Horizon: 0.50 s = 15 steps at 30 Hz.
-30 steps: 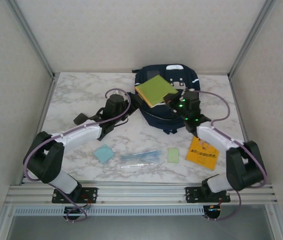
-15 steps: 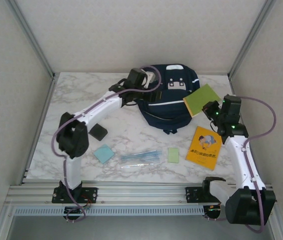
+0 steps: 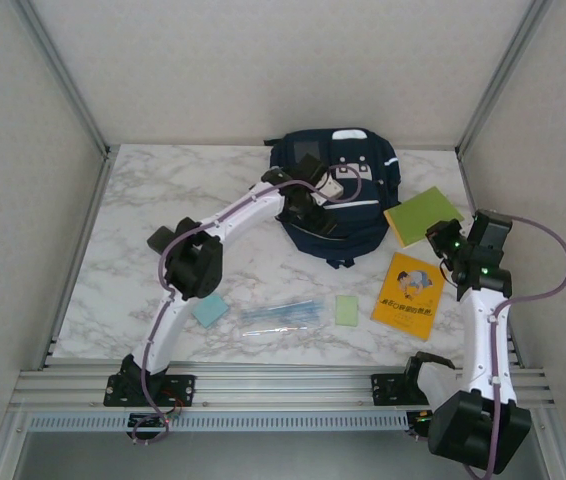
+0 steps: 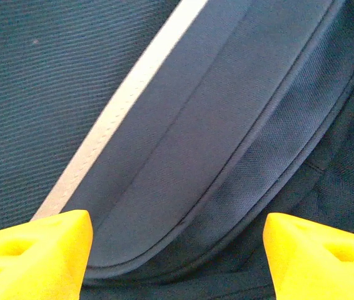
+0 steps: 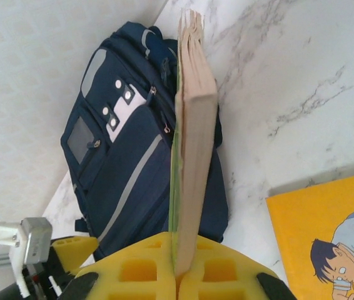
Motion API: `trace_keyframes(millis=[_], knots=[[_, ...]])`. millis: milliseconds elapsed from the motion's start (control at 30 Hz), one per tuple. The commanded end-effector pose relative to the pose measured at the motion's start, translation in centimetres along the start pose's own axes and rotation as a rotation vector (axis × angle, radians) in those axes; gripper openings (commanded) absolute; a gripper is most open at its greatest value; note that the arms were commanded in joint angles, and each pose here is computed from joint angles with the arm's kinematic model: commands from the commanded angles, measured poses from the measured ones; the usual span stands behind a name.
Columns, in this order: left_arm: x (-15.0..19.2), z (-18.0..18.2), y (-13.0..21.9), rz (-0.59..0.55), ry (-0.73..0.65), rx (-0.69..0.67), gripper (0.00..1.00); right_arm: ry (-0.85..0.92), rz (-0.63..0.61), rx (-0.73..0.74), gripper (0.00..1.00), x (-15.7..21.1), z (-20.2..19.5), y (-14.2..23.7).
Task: Pack the student bag
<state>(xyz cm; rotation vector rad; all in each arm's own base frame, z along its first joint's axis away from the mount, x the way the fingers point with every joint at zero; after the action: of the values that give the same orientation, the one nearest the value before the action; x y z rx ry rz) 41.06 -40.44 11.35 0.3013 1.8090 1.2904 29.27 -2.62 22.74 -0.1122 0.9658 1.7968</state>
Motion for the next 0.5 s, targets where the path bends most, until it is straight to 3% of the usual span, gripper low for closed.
trace_keyframes(millis=[0, 133, 333, 467], knots=[[1.3, -0.4, -1.4, 0.069, -0.07, 0.018, 0.73, 0.0, 0.001, -0.066, 0.0, -0.4, 1.0, 0.1], [2.4, 0.1, -3.3, 0.11, -0.086, -0.01, 0.74, 0.001, -0.003, -0.069, 0.0, -0.6, 1.0, 0.1], [3.3, 3.2, -6.4, 0.163, -0.046, -0.168, 0.71, 0.002, 0.003, -0.087, 0.0, -0.5, 1.4, 0.3], [3.6, 3.8, -7.4, 0.17, -0.019, -0.192, 0.45, 0.012, -0.004, -0.09, 0.0, -0.7, 1.6, 0.7]])
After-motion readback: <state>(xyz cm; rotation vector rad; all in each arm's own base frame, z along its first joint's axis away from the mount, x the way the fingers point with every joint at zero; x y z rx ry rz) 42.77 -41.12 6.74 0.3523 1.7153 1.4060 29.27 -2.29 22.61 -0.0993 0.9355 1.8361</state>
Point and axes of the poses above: each hand's point on the last joint's axis, 136 mm out from that joint toward the fingers, its own y axis back along the fingers, its own z axis along the line the jaws close on, x = y × z, the point moved 2 cm from there along y, back along the fingers, and after that the axes turned 4 degrees about y, right-handed, at the moved point
